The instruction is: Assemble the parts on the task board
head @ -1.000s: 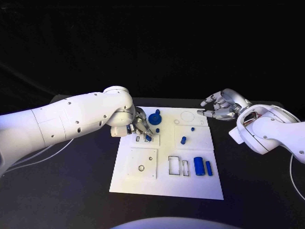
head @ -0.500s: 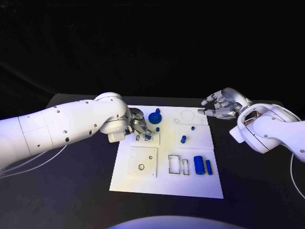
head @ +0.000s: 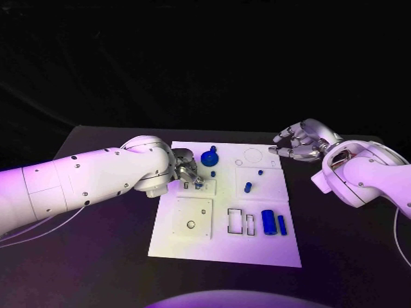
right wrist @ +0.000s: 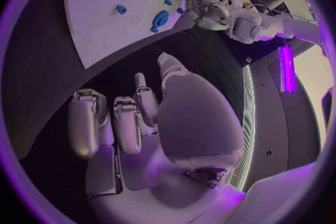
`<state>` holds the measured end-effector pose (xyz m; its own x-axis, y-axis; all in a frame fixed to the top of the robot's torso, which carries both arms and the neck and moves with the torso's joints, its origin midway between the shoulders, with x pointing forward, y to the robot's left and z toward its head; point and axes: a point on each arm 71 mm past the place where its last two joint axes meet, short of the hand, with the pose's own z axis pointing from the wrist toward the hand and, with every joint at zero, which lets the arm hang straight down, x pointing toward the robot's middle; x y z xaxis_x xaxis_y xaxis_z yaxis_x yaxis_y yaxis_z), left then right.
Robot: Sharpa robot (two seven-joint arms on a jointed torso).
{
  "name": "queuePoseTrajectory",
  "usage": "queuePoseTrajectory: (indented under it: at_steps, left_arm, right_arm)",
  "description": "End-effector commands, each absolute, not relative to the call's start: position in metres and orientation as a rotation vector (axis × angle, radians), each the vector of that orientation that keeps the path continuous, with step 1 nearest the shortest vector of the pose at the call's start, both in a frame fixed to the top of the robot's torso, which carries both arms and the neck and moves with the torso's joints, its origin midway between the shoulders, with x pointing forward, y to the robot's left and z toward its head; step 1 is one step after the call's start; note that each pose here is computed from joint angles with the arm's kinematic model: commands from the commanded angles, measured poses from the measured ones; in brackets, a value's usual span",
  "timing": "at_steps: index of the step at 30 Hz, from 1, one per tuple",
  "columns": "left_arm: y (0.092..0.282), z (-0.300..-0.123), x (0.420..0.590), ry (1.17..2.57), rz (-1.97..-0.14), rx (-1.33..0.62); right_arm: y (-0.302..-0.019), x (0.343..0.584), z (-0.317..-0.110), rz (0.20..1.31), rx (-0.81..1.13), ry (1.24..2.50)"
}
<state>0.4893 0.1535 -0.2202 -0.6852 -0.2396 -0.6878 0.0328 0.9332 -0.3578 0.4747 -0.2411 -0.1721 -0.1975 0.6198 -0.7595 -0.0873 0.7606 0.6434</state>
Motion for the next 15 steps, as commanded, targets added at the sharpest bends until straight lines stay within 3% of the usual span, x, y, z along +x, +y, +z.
queuePoseTrajectory:
  at_steps: [1,15]
  left_arm:
    - [0.153,-0.218,0.4917,2.227,-0.432,-0.107]
    - [0.1562,-0.2246,0.4912,2.299,-0.36,-0.097]
  right_arm:
    - [-0.24,0.4741,-0.1726,0.677,0.414,1.663]
    - [-0.2399,0.474,-0.1726,0.679,0.414,1.662]
